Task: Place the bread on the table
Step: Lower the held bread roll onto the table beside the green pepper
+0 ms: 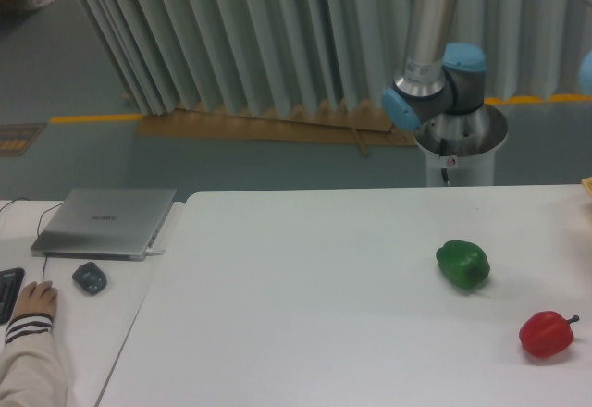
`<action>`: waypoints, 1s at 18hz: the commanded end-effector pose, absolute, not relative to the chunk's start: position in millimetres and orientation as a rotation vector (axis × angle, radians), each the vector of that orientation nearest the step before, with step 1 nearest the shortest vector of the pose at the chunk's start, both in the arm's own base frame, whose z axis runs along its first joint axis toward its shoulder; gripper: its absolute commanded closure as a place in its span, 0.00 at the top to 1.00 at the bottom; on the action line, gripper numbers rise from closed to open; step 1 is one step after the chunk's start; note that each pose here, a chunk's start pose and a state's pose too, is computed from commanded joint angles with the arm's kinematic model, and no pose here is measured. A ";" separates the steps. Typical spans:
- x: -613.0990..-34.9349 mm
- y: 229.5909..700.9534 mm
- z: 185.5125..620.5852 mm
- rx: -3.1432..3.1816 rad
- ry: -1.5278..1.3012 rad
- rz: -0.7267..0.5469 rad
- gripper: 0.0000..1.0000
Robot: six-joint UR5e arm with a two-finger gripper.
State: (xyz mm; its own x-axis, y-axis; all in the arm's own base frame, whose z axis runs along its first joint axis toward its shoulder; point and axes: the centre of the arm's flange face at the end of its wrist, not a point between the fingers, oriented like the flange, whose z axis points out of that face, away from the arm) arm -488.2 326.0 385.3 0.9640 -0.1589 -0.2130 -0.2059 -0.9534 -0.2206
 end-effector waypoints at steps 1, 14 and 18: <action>-472.9 335.0 388.2 -2.868 0.284 0.280 0.00; -362.5 423.9 276.9 -3.318 0.609 0.286 1.00; -378.4 430.8 303.8 -3.281 0.575 0.364 1.00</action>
State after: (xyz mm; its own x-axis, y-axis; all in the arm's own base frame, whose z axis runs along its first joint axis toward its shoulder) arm -378.4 430.8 303.8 0.9184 -0.3548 -0.1751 -0.3096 -0.9200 0.2402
